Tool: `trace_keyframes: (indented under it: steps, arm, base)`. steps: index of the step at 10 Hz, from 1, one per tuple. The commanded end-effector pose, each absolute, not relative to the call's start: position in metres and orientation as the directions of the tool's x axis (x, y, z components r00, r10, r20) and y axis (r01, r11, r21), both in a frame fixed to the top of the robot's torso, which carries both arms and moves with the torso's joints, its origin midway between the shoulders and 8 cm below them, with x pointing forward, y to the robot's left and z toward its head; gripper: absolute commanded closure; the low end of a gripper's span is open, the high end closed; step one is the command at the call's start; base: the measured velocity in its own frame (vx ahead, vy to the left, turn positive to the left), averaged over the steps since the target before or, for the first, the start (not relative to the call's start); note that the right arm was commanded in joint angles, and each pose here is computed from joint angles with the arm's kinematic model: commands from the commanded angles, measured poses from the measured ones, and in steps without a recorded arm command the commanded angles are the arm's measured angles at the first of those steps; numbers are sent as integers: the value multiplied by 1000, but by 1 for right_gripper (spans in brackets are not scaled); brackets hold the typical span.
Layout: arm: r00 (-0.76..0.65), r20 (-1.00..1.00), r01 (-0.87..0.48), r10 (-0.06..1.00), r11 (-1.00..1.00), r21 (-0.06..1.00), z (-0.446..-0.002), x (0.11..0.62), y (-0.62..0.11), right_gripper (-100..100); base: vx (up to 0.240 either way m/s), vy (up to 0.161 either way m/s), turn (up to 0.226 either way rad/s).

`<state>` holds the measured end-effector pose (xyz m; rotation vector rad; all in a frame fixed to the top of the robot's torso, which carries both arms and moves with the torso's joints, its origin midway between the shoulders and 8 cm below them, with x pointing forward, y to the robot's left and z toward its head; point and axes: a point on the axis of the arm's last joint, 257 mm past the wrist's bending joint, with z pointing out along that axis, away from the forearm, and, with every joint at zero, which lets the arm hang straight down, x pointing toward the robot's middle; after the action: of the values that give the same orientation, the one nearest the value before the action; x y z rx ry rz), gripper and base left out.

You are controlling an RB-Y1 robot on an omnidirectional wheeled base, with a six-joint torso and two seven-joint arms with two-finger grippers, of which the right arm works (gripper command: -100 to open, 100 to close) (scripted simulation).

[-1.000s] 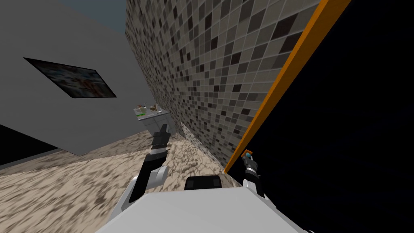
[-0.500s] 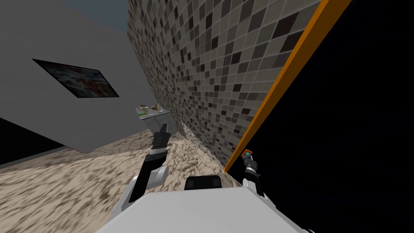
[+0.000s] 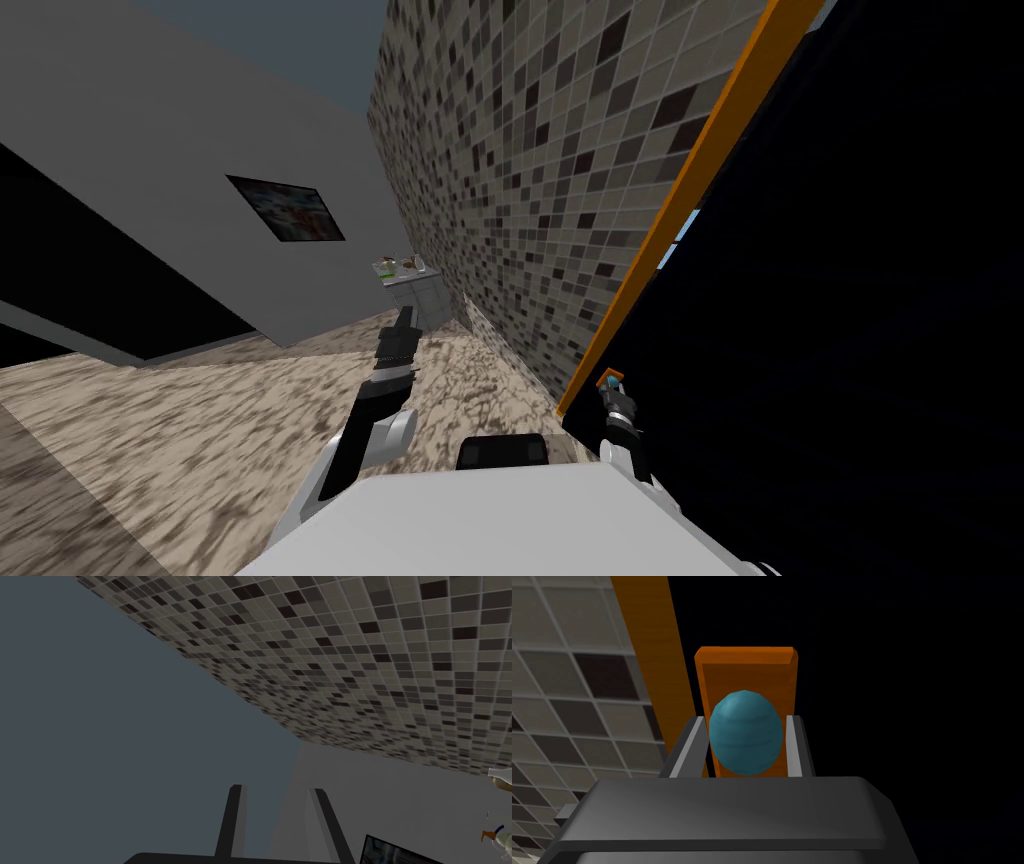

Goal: Pull the door open

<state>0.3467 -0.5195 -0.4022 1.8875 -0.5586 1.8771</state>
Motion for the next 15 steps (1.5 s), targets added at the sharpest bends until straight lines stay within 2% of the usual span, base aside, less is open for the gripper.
trace_keyframes:
  steps: [1, 5, 7, 15]
  arm:
    - [5, 1000, -551, 6, -835, 7, -402, 351, -516, 100]
    - [0, 1000, -548, 0, -837, 1, -400, 358, -515, 100]
    - [6, 1000, -533, 3, -846, 6, -402, 358, -512, 100]
    - [-1, 1000, -440, 3, -898, 2, -399, 371, -482, 100]
  base:
    - [-245, 10, 243]
    - [-248, -2, 208]
    - [-126, 2, 39]
    - [-220, 20, 52]
